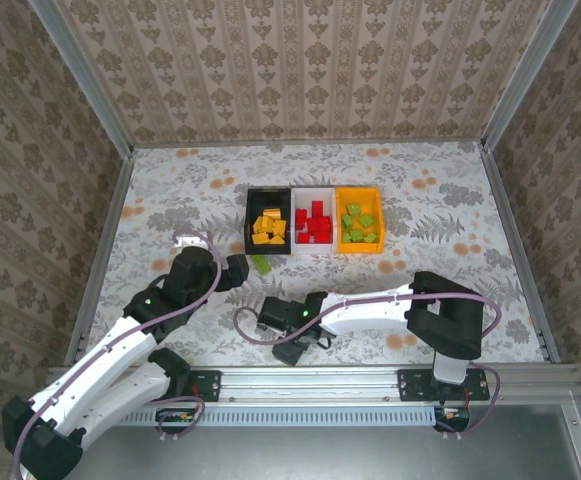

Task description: Sort the legos into containers by color

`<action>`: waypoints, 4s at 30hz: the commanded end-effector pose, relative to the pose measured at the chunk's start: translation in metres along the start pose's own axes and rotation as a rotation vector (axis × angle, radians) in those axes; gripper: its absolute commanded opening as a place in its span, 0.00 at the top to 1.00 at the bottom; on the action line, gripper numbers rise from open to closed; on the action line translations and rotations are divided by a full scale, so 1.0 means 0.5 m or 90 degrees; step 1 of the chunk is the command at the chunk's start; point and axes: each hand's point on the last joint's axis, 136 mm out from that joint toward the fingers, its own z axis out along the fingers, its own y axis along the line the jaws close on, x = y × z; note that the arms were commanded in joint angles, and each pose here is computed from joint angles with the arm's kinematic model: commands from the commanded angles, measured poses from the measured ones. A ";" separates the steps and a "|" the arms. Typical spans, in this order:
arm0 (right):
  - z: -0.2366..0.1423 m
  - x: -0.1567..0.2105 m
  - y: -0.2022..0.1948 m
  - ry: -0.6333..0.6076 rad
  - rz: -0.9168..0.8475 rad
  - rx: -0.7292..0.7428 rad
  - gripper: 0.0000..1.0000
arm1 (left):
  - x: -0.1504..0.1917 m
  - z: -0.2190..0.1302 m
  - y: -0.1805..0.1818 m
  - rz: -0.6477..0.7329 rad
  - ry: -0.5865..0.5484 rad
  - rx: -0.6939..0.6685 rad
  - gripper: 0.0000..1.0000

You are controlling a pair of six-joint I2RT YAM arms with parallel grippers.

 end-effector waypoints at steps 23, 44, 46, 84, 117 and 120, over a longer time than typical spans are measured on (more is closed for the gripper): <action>-0.248 -0.043 -0.516 -0.285 0.508 0.250 0.65 | 0.038 0.024 0.018 -0.030 0.027 -0.004 0.00; -0.235 -0.123 -0.573 -0.325 0.568 0.221 0.16 | 0.032 -0.006 0.030 -0.041 0.009 -0.002 0.00; -0.227 -0.136 -0.519 -0.327 0.530 0.203 0.15 | 0.030 -0.012 0.037 -0.041 0.002 -0.008 0.00; 0.110 -0.255 -0.312 -0.144 0.280 0.243 0.54 | 0.033 -0.023 0.057 -0.062 -0.009 -0.019 0.00; -0.268 0.006 -0.623 -0.317 0.623 0.264 0.67 | 0.020 -0.007 0.041 -0.063 -0.006 0.001 0.00; -0.246 -0.005 -0.664 -0.312 0.648 0.256 0.66 | 0.021 -0.006 0.041 -0.064 -0.004 0.001 0.00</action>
